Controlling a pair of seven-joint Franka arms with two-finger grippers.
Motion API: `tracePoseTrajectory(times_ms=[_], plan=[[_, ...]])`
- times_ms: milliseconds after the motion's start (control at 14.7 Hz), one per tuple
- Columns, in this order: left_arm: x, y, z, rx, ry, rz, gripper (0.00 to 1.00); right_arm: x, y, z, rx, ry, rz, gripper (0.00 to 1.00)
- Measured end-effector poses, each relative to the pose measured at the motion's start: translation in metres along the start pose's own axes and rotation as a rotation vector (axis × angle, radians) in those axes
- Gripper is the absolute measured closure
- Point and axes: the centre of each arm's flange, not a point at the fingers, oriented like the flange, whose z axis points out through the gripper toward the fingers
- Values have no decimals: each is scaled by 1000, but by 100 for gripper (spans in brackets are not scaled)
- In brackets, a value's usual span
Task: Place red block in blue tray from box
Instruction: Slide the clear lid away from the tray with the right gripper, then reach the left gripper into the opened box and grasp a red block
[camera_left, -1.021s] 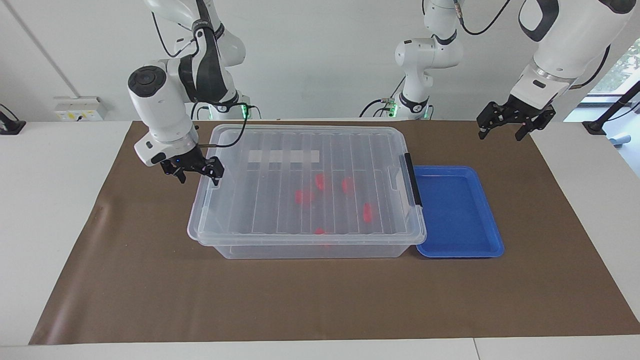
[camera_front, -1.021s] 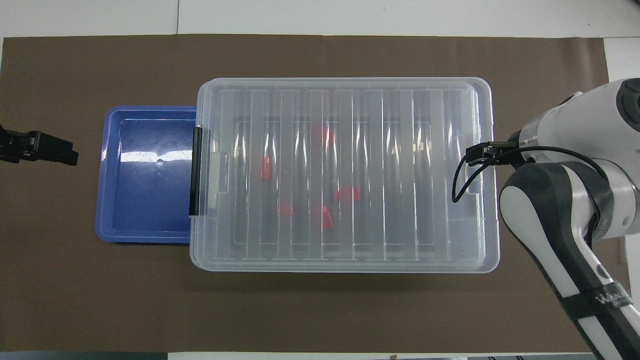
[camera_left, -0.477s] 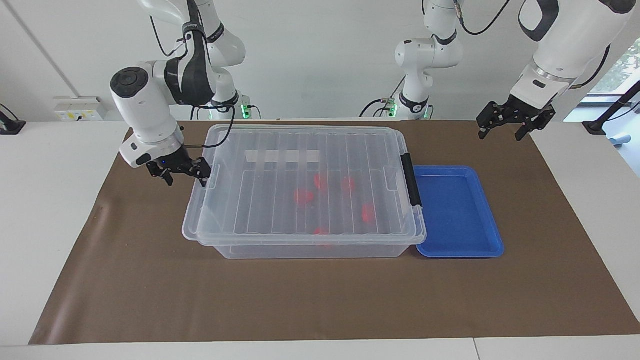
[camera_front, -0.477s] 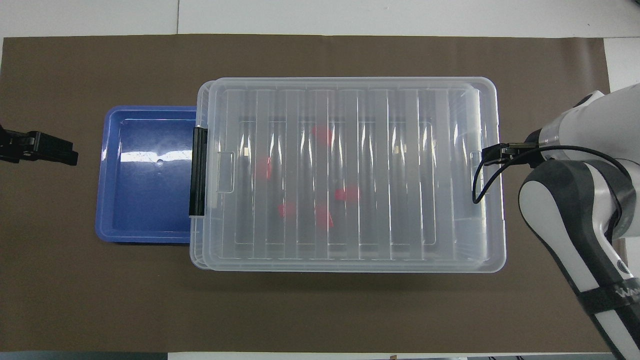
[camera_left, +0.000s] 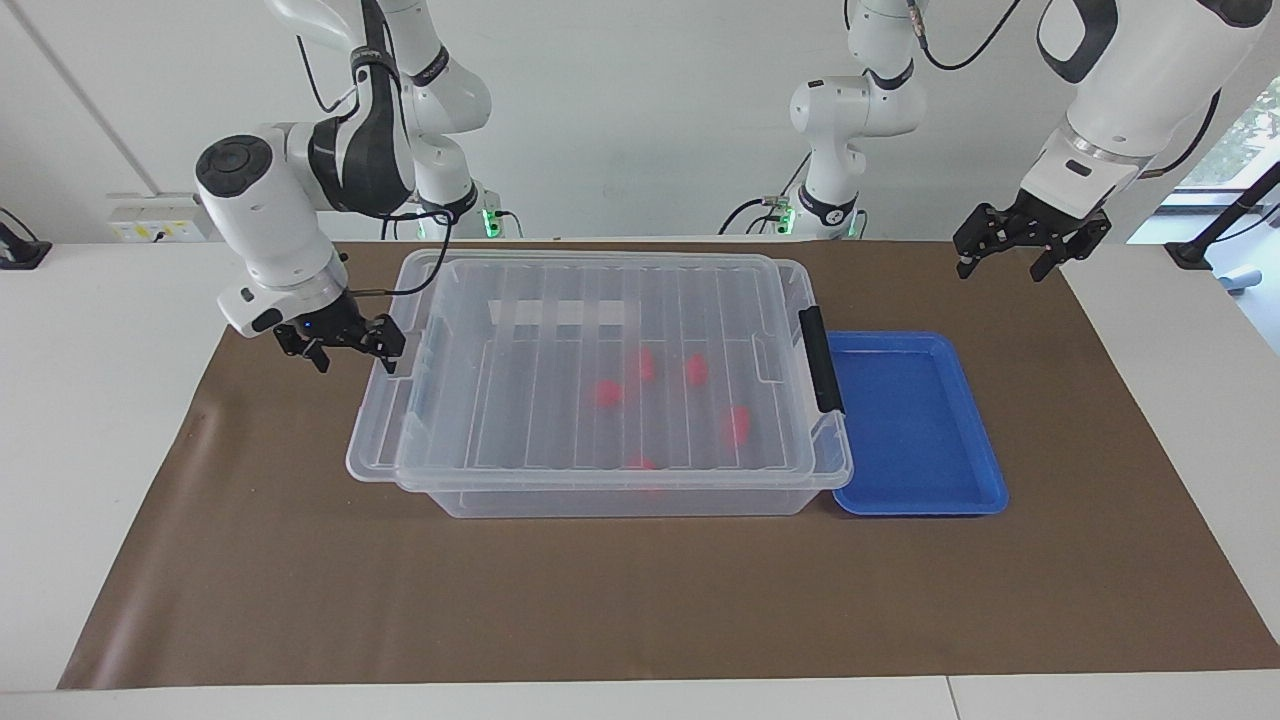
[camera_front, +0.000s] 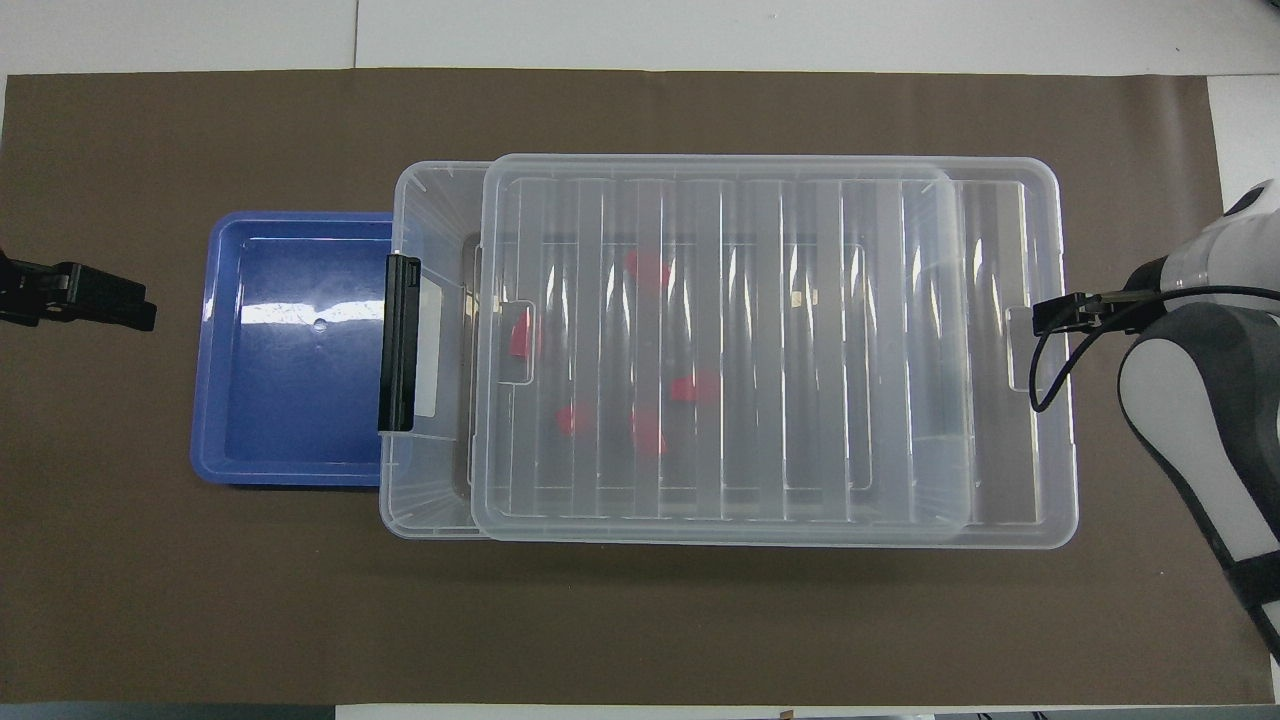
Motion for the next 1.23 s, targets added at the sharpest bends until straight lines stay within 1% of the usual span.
tracePoseTrajectory(times_ms=[817, 1021, 1226], plan=[[0, 4, 1, 0, -2, 8, 0, -12, 74, 0, -4, 3, -67, 0], [3, 27, 1, 2, 11, 49, 0, -14, 84, 0, -4, 3, -81, 0], [2, 76, 8, 4, 20, 87, 0, -16, 90, 0, -4, 2, -96, 0]])
